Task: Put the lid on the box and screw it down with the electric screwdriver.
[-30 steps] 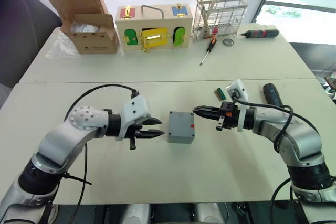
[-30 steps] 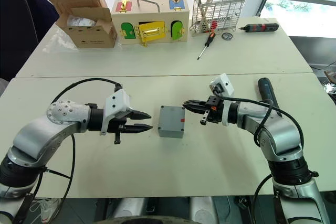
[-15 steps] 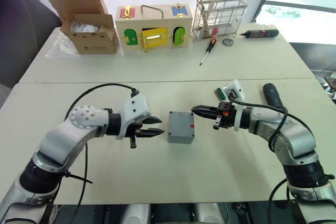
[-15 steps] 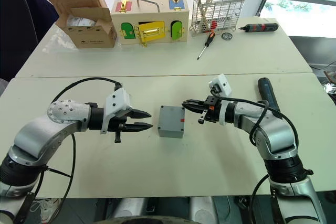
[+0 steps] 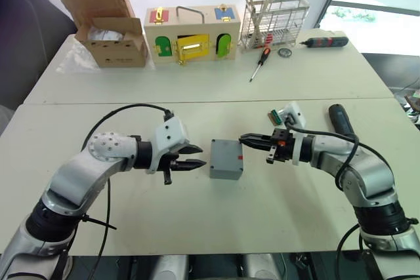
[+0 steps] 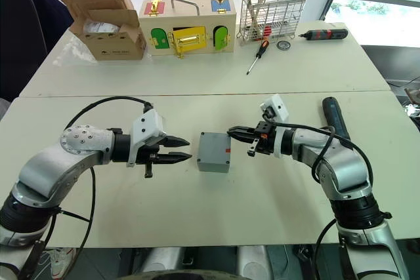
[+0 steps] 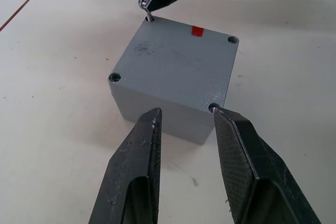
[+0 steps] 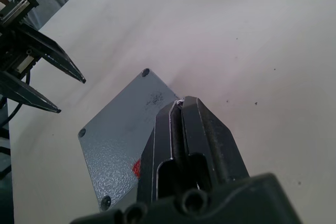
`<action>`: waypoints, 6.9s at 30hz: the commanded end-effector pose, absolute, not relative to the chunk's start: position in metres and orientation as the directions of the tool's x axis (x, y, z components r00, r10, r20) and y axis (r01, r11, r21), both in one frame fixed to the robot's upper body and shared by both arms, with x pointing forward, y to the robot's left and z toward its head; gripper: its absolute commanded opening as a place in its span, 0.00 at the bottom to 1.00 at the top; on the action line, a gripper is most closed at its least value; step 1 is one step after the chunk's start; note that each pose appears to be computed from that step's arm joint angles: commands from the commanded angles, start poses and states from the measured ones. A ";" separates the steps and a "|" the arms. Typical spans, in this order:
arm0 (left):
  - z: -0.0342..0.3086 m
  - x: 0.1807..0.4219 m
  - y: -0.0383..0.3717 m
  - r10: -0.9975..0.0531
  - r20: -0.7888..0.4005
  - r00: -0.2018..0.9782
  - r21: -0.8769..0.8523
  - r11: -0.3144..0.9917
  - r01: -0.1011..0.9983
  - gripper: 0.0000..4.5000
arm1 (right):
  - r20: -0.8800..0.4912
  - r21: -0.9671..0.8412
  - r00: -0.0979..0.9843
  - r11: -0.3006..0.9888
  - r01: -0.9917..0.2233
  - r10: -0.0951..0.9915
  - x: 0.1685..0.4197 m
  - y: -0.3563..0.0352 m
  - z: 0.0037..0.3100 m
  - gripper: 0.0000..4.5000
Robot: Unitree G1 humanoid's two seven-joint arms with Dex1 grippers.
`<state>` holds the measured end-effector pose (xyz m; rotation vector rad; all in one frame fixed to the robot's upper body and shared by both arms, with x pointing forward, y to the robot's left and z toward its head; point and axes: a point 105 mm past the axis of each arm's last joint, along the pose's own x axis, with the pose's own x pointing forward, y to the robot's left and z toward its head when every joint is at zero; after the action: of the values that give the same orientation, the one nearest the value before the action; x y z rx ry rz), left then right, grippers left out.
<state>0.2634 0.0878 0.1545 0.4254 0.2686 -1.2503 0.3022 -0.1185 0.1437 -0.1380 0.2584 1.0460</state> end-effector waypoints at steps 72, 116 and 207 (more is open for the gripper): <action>0.176 0.227 -0.007 -0.961 -0.229 0.157 0.302 0.083 0.950 0.34 | -0.971 -0.042 0.238 0.965 -0.260 0.022 0.320 -0.368 0.130 0.56; 0.182 0.298 0.069 -0.889 -0.390 0.242 0.294 0.129 0.947 0.34 | 0.373 0.040 0.601 0.635 -0.772 0.707 0.307 -0.135 0.288 0.41; 0.122 0.281 0.048 -0.852 -0.506 0.131 0.187 0.039 0.982 0.34 | -0.026 0.033 0.671 0.672 -0.740 0.741 0.293 -0.095 0.109 0.41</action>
<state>0.2806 0.0451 0.1259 0.5390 0.2662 -1.4452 0.2928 -0.0953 0.1659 -0.0109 -0.1945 0.8405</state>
